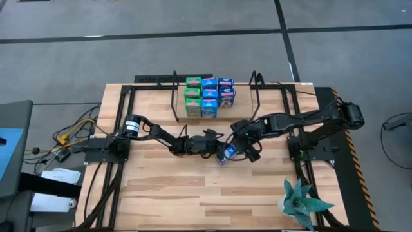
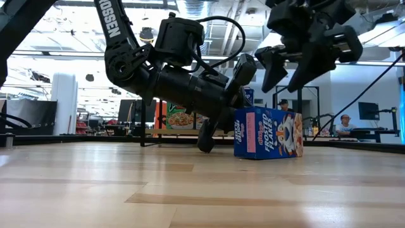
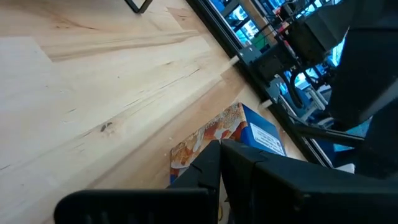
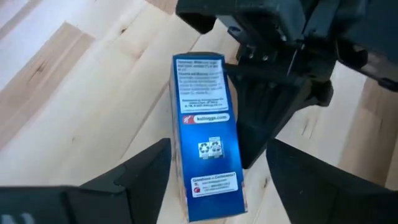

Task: Stack cereal on shelf
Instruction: Put the blue cereal box on the shelf aligned with the other blue cereal box

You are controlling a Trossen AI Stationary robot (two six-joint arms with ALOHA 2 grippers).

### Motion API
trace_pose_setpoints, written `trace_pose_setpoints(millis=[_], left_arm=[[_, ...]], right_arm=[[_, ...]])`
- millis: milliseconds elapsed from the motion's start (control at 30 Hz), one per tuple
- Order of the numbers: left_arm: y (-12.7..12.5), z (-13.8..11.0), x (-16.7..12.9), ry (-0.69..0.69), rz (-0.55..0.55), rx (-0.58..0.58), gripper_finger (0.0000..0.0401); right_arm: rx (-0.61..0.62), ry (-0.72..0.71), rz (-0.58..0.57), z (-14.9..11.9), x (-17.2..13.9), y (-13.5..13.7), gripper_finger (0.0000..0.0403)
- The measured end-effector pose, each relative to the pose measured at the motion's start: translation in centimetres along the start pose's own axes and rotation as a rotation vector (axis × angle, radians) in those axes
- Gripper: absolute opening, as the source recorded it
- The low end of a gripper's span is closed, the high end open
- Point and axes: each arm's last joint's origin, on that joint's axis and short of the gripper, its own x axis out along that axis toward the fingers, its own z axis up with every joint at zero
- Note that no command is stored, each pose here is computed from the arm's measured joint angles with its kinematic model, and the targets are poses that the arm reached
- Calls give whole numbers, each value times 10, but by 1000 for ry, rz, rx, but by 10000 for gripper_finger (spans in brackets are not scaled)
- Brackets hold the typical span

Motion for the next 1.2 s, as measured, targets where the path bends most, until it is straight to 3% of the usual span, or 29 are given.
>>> trace_pose_setpoints(millis=[333, 700, 1000, 1200], left_arm=[[5, -3, -1, 42, 51, 0, 0], [11, -7, -2, 70, 138, -14, 0], [12, -8, -2, 66, 141, -18, 0], [13, -8, -2, 70, 143, -20, 0]], right_arm=[[15, 144, 12, -9, 38, 3, 355], [24, 152, 4, -9, 37, 5, 335], [51, 234, 81, -19, 58, 9, 324], [57, 229, 74, -18, 54, 9, 324]])
